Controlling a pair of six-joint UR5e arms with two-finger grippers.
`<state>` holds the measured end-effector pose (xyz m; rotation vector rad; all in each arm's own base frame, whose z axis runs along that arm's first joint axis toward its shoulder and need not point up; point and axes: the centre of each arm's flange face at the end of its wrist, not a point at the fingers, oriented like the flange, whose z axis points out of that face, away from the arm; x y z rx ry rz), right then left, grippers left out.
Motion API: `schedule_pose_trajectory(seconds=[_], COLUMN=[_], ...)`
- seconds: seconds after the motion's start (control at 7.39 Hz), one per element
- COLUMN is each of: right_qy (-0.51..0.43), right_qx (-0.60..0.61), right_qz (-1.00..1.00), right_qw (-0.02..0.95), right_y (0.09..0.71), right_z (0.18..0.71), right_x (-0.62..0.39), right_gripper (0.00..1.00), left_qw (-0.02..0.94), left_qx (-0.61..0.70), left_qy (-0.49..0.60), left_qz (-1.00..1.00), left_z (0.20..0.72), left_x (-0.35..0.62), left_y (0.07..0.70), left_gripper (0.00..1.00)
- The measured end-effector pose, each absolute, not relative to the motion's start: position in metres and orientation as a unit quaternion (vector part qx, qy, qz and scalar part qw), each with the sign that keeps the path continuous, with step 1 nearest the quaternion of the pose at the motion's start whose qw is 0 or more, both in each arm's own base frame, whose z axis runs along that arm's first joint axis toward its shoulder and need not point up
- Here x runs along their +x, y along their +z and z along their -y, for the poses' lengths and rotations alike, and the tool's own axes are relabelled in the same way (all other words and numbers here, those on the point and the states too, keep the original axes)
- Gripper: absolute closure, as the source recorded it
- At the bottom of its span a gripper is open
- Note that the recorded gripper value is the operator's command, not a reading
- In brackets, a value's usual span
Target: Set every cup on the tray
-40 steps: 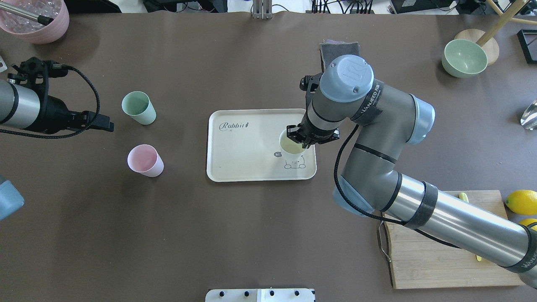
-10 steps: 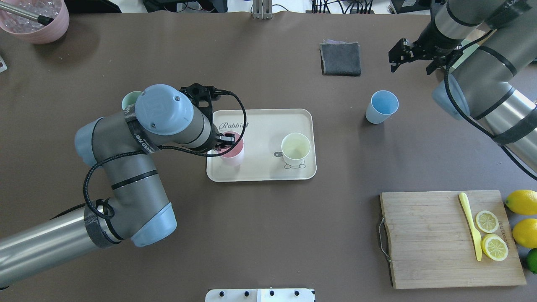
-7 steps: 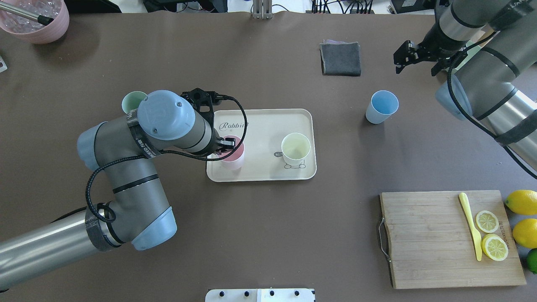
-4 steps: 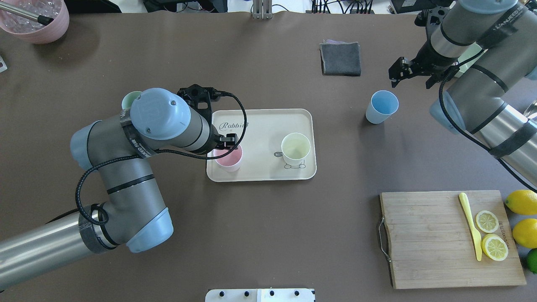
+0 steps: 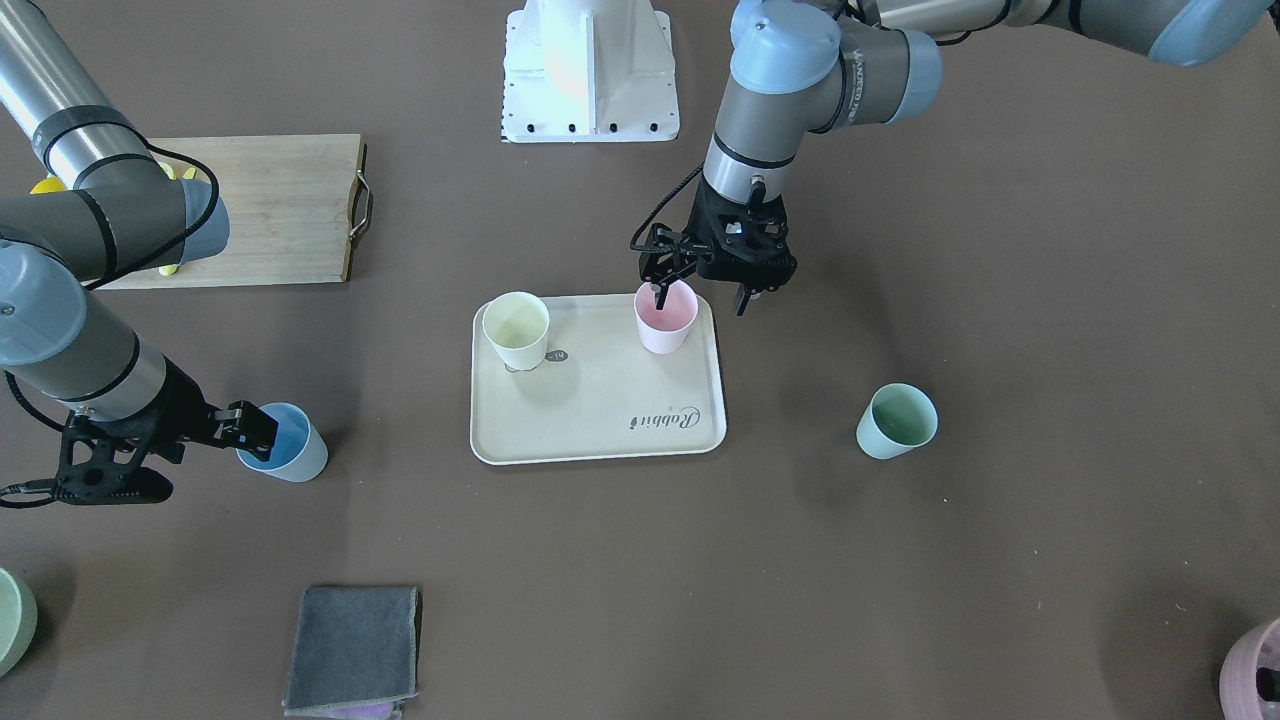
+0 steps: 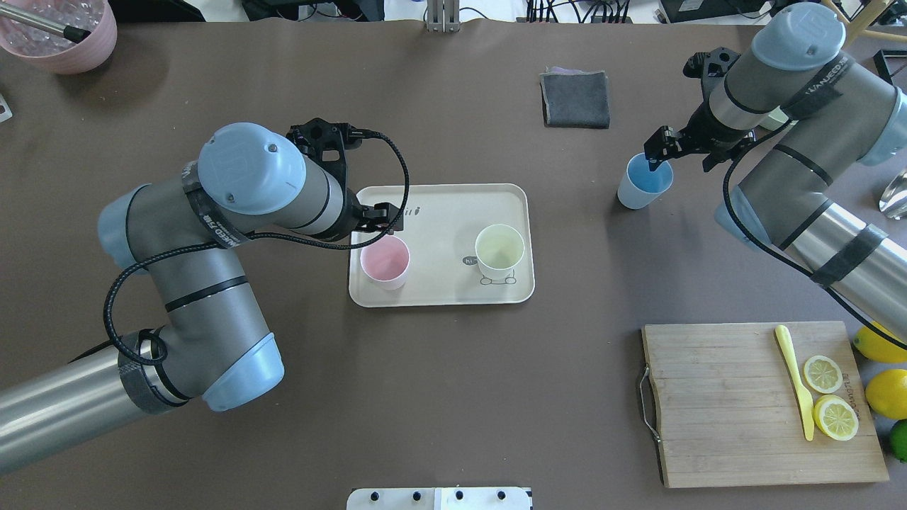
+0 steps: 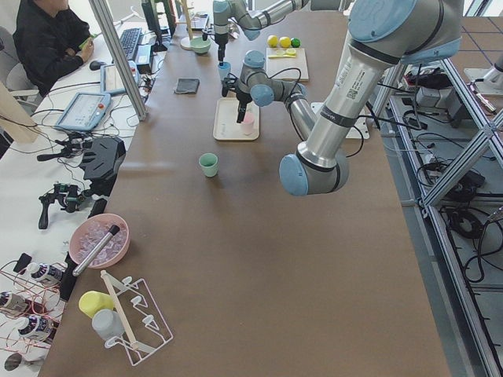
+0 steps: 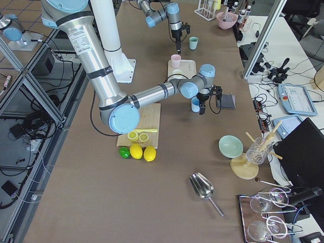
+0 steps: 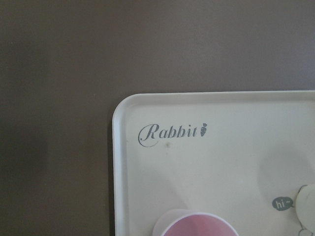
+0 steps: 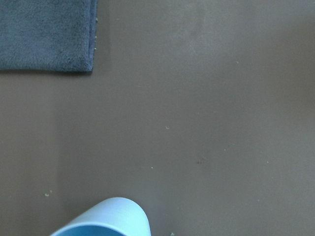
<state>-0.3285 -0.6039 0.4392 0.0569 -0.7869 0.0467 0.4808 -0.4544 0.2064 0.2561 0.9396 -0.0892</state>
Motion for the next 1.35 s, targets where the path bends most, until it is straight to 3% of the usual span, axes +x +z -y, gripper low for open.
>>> schedule_pose_trajectory(seconds=[0.81,1.35], right_qy=[0.014,0.03], right_qx=[0.033,0.02], right_qz=[0.408,0.422], right_qw=[0.912,0.906], right_y=[0.396,0.288], right_z=[0.592,0.595], right_x=[-0.339,-0.363], right_gripper=[1.0,1.0], left_qw=[0.883,0.901], left_qx=[0.1,0.121], left_qy=[-0.058,-0.022], left_qz=[-0.456,-0.416], left_z=[0.493,0.556], left_x=[0.417,0.324], left_y=[0.195,0.235], left_gripper=[0.03,0.03])
